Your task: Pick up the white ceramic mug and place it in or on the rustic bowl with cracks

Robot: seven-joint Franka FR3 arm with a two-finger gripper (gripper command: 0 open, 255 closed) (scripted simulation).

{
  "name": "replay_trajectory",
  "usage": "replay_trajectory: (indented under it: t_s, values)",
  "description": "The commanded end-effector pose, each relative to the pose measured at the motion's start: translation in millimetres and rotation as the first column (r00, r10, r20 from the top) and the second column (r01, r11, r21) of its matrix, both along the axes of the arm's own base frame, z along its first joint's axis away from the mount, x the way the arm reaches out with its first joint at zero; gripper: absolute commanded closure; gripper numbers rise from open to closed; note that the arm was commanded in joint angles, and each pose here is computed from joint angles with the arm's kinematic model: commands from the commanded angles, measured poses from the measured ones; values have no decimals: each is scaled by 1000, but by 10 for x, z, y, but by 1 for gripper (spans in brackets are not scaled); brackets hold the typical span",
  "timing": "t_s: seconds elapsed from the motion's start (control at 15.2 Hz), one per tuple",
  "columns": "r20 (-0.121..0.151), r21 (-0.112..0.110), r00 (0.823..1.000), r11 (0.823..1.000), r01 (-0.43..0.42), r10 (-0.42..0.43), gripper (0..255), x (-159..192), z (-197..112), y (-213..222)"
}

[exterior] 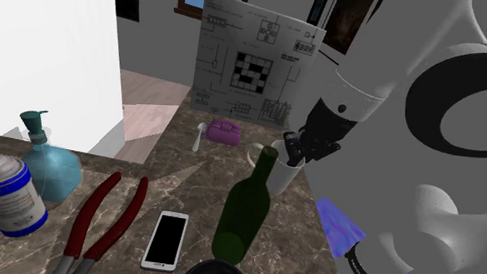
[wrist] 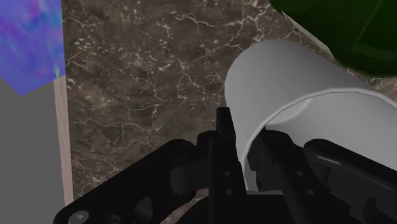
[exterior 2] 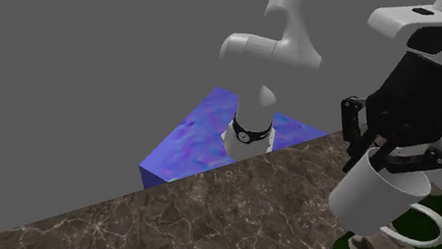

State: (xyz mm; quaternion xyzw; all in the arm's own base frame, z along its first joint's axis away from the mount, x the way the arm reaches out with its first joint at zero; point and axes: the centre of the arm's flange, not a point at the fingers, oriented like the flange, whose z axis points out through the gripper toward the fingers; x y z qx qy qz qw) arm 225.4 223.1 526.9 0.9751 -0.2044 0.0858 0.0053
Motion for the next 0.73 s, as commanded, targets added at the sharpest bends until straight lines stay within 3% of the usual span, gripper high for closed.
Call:
replay_trajectory:
  t_s: [0.0,0.66]
  values:
    - [-1,0,1000,1000,1,-1,255,-107,9,265]
    - [-1,0,1000,1000,1,-1,255,-607,104,1483]
